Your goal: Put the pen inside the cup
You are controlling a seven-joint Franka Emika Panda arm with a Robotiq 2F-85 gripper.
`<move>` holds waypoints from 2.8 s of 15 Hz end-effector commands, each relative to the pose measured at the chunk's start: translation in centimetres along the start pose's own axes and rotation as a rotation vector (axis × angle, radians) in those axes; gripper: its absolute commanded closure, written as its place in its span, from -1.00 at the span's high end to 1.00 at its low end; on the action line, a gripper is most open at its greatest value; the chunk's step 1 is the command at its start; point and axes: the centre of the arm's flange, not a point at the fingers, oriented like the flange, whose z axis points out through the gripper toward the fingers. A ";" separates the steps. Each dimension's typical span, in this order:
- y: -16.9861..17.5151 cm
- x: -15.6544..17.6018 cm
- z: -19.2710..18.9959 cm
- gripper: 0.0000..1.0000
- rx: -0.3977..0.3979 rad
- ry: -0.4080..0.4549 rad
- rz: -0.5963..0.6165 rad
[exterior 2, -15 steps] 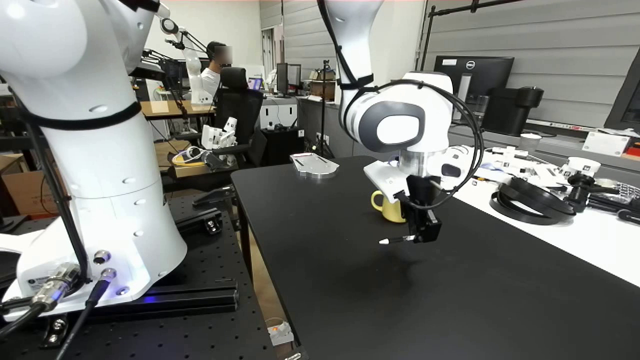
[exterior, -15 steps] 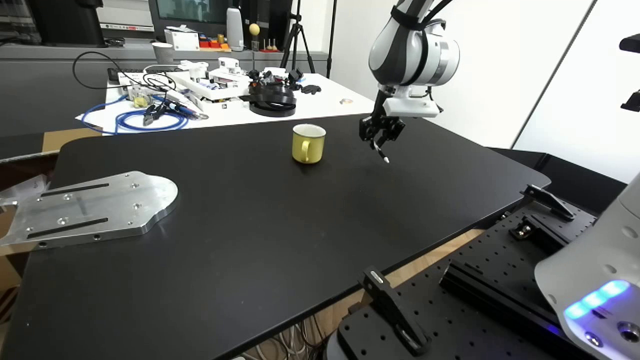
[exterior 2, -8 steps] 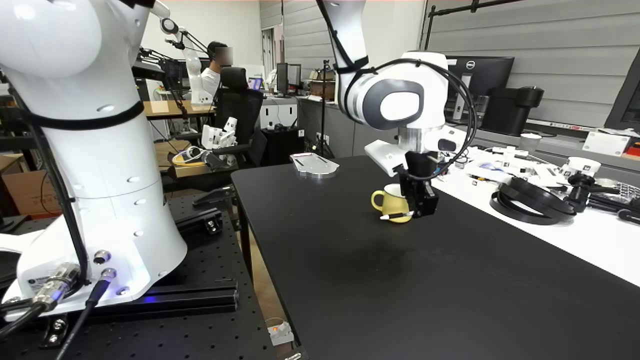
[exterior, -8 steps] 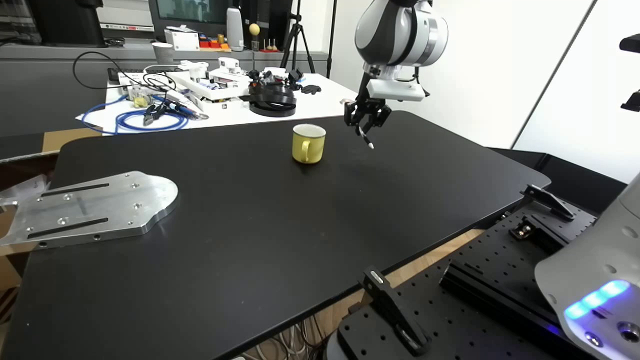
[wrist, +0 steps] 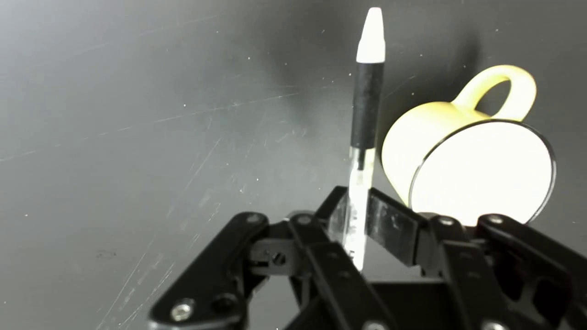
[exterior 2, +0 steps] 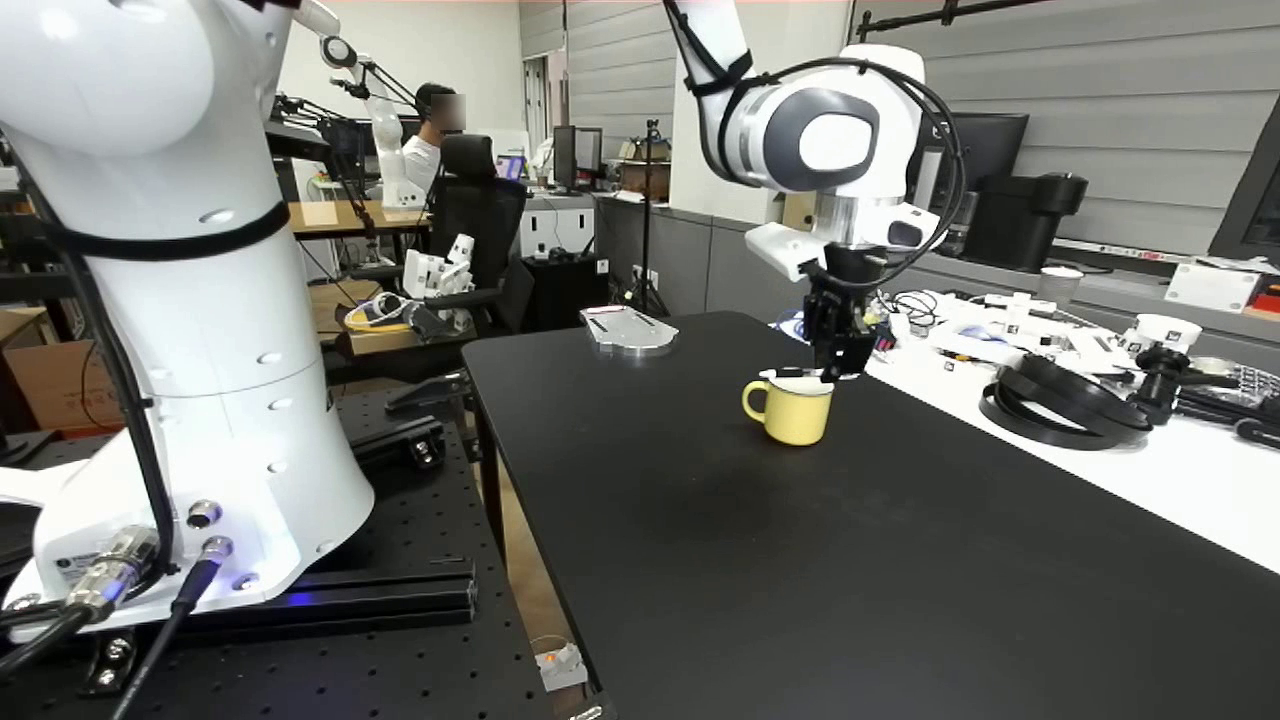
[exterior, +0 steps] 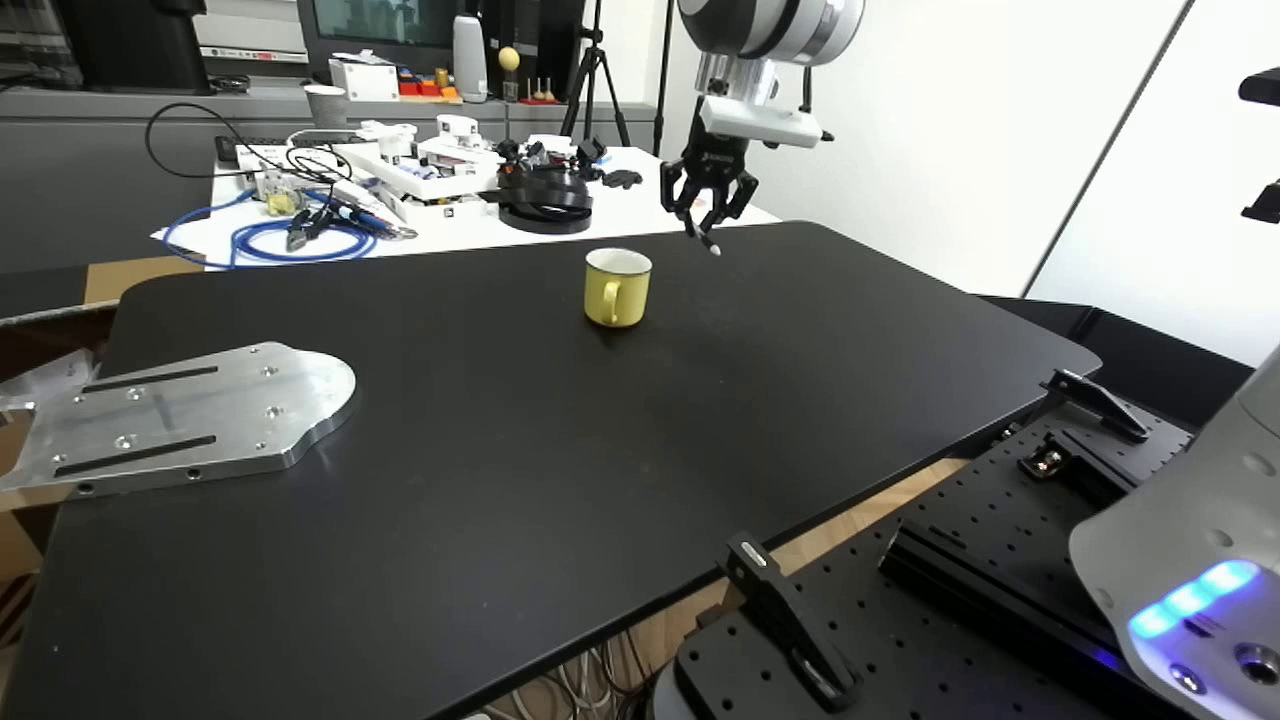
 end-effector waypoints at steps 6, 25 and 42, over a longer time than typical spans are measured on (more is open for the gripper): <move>-3.9 2.8 -3.2 -0.92 -0.021 -0.194 0.072; -9.1 5.5 -1.5 -0.92 0.122 -0.561 0.146; -4.6 9.3 4.7 -0.92 0.317 -0.764 0.311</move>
